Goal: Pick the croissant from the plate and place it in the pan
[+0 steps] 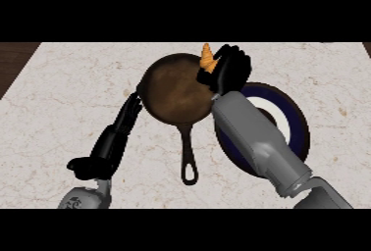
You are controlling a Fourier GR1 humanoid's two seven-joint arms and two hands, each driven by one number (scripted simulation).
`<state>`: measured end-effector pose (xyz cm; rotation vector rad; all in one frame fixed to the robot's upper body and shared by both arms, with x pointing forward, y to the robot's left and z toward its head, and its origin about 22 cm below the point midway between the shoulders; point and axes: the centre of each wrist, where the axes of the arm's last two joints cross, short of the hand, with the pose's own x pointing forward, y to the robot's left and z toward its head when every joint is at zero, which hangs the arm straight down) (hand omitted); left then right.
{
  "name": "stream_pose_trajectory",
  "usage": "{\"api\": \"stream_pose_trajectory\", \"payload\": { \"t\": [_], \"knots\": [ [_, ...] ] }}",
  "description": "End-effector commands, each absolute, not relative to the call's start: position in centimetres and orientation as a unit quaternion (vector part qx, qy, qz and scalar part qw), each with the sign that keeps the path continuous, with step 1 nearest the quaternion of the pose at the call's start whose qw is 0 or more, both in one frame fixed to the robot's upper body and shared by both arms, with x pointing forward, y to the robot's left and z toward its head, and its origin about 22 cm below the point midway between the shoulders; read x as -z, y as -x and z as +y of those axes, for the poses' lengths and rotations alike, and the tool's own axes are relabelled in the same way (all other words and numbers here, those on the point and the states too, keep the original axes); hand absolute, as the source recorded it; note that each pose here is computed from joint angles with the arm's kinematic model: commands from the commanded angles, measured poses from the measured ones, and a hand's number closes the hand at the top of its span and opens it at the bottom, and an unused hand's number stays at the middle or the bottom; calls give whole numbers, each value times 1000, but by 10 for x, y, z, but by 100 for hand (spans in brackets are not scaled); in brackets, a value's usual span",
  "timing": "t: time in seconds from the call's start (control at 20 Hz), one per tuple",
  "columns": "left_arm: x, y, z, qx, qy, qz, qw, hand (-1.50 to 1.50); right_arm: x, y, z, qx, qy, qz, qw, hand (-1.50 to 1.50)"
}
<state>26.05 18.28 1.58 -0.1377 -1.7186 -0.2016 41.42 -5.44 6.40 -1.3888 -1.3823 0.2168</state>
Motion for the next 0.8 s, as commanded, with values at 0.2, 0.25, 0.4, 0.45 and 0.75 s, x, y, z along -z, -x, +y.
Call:
{"api": "stream_pose_trajectory", "payload": {
  "t": [0.2, 0.25, 0.4, 0.45, 0.75],
  "knots": [
    [-12, -258, 171, 98, 73, -761, 637, 0, -60, -413, -62, -100, 474, -525, 700, -150],
    [-23, -267, 159, 102, 74, -761, 637, 0, -63, -415, -60, -104, 470, -524, 703, -150],
    [-17, -260, 176, 112, 74, -756, 641, 0, -53, -415, -67, -92, 467, -555, 682, -150],
    [-13, -261, 184, 99, 72, -755, 644, 0, -57, -415, -64, -81, 462, -574, 671, -150],
    [-17, -259, 190, 89, 67, -756, 645, 0, -70, -412, -59, 26, 431, -658, 617, -150]
  ]
}}
